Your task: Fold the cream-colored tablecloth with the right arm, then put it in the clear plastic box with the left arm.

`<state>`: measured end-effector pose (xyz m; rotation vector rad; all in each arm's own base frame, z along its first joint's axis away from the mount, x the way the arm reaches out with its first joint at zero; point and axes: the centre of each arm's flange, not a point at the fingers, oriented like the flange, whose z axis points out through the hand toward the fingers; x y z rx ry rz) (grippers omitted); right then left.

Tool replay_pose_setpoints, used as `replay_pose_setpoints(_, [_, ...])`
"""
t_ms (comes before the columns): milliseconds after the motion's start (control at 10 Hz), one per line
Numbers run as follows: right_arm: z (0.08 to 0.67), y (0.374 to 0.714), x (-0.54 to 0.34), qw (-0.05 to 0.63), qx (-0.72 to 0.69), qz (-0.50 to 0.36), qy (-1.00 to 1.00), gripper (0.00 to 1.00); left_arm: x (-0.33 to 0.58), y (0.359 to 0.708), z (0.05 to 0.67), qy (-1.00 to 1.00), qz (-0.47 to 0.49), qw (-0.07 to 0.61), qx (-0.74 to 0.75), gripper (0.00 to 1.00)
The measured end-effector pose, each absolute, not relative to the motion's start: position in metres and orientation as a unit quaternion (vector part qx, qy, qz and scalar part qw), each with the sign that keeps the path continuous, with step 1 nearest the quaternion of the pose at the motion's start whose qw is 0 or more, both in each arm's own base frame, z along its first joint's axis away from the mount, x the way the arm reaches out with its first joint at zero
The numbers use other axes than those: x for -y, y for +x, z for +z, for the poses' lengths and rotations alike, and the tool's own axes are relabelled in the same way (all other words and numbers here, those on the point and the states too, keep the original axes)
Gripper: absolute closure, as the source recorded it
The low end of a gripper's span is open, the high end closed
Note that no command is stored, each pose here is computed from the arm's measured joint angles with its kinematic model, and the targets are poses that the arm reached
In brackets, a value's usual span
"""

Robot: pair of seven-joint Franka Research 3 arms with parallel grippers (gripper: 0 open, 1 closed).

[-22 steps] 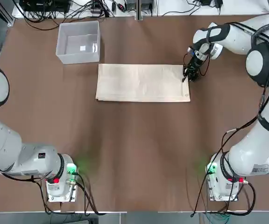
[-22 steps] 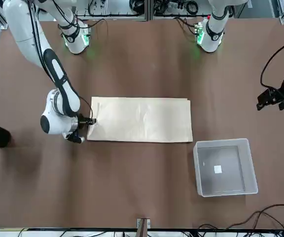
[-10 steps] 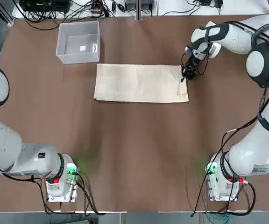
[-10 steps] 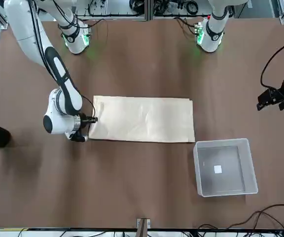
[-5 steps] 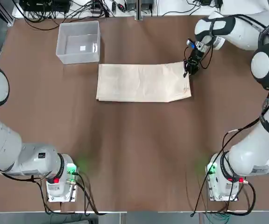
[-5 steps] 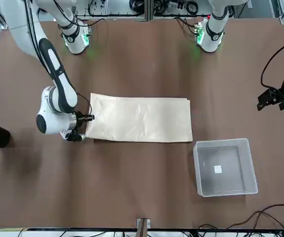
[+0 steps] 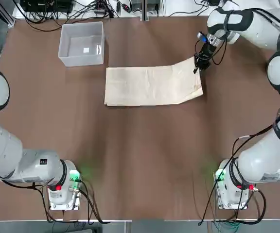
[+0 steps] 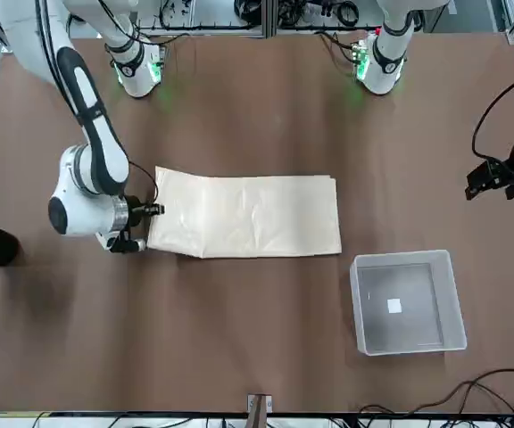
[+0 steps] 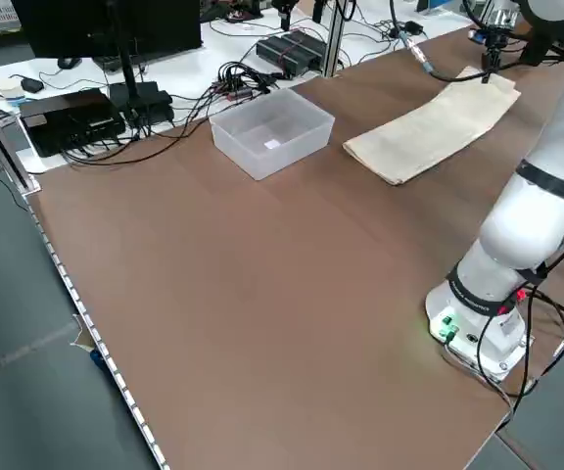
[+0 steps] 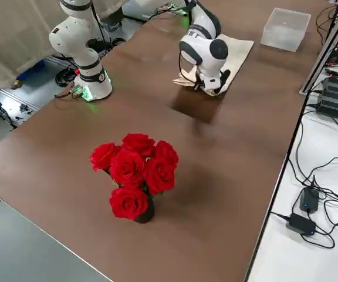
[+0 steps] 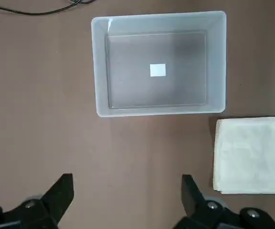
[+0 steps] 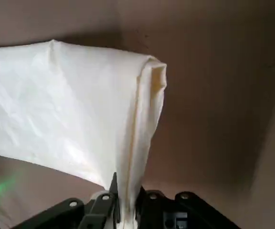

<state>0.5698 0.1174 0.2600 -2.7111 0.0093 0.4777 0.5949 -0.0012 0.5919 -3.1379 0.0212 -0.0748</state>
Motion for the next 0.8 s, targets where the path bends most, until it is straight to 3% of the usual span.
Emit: replay_pose_setpoints(800, [0.318,0.571,-0.136,0.186,-0.032,0.141,-0.972,0.92,0.001,0.595,0.592,-1.0,-0.024,0.001,-0.007,0.0])
